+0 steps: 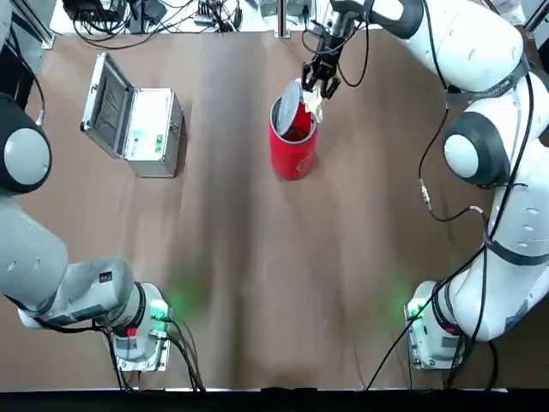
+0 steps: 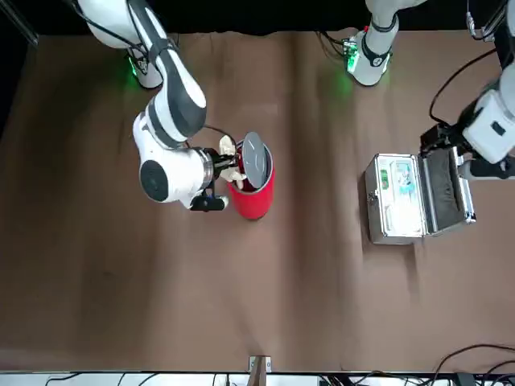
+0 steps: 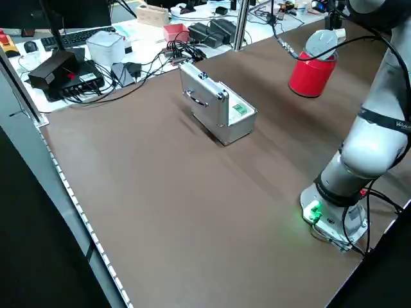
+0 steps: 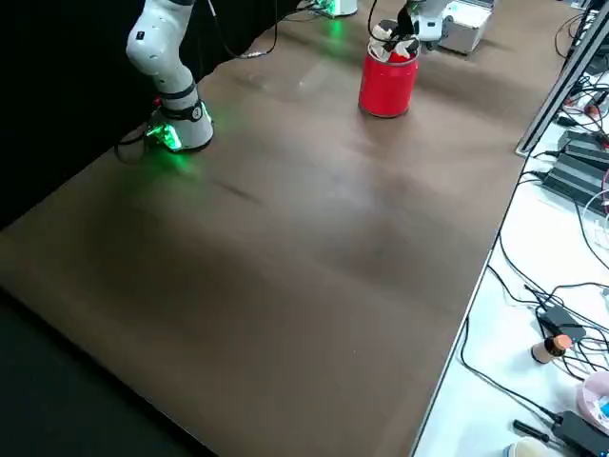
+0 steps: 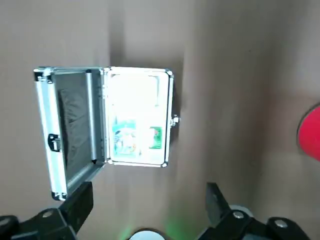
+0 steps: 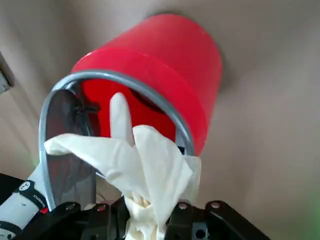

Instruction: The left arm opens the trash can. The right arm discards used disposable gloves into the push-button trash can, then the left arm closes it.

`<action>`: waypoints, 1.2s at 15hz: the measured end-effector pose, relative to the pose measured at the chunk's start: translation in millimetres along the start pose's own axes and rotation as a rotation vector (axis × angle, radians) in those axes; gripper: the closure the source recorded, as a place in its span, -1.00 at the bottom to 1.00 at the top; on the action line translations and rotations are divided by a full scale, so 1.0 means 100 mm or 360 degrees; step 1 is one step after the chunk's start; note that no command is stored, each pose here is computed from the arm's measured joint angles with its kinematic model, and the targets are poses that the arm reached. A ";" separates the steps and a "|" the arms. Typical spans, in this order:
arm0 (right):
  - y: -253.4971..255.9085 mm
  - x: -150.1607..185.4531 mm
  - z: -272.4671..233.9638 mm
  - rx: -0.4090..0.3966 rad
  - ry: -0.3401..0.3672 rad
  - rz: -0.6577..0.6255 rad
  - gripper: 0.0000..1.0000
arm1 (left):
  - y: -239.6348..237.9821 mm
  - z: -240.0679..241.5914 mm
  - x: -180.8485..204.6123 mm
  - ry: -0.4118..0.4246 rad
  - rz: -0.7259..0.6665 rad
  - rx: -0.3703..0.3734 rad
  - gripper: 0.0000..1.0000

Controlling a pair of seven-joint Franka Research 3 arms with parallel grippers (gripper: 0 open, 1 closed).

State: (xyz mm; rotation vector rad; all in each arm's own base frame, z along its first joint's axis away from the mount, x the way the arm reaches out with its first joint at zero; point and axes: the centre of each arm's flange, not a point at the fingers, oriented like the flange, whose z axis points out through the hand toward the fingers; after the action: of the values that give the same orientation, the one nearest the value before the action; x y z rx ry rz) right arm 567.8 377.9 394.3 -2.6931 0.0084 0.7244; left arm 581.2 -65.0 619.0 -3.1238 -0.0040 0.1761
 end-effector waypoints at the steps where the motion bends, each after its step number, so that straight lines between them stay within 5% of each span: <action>1: -0.03 -0.02 0.03 -0.0003 -0.0005 -0.0004 0.75 | -0.09 0.01 0.01 -0.0002 -0.0022 -0.0003 -0.99; 8: -0.01 0.03 0.11 0.0011 -0.0025 0.0018 0.75 | -0.17 0.01 0.04 0.0011 -0.0042 -0.0009 -0.99; 18: 0.11 0.28 0.19 0.0199 -0.0054 0.0109 0.75 | -0.48 0.10 0.29 0.0132 -0.0121 -0.0053 -0.99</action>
State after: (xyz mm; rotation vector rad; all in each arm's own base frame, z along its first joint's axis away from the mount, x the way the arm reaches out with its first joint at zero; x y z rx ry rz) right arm 581.9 376.6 361.9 -2.5719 0.1333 0.7639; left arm 608.9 -16.6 606.1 -3.1550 -0.1260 0.0457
